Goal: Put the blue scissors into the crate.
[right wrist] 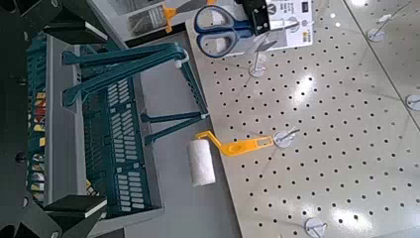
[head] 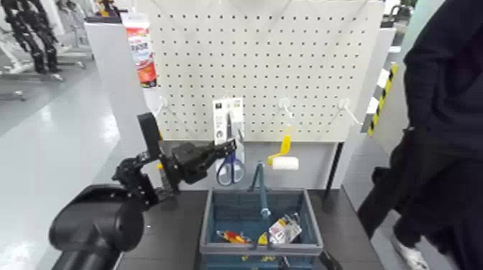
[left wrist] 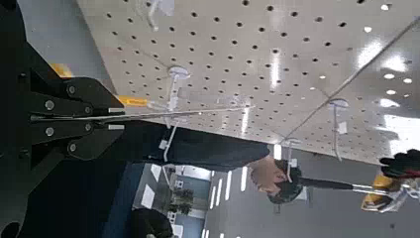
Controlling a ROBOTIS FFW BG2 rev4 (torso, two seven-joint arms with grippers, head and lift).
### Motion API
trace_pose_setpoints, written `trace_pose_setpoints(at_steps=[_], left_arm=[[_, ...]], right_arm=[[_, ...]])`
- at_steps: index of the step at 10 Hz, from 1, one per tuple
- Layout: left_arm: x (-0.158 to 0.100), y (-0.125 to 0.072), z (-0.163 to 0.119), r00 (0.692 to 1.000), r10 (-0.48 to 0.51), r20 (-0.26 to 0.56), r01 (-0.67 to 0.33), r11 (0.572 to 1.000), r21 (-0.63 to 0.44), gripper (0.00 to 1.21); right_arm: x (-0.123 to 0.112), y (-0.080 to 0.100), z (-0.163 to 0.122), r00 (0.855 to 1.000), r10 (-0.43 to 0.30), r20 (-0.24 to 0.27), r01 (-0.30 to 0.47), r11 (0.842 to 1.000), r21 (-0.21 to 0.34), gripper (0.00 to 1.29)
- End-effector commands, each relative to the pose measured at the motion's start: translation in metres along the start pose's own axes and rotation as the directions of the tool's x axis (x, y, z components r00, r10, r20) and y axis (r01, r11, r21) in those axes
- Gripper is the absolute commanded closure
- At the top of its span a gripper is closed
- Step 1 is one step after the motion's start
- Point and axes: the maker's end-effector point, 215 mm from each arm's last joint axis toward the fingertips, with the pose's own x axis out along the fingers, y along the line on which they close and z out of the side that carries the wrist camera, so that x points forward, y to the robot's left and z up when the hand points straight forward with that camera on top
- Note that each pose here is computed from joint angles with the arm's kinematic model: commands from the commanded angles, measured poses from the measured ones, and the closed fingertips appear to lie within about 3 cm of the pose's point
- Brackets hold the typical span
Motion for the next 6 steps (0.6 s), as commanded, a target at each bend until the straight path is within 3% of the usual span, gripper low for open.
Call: trace_pose_setpoints(at_steps=[1,6], left_arm=[[-0.008,0.01,-0.039,0.999,0.019,-0.051,-0.022,0.998,-0.054,1.18],[-0.012,0.017,-0.101,0.991,0.022,-0.131,-0.04,0.99,-0.136,1.18]], right_arm=[[0.001,0.001,0.0,1.0,0.001,0.001,-0.001,1.0,0.002,0.15],[0.001,0.003,-0.001,1.0,0.006,-0.001,-0.006,1.0,0.005,0.15]])
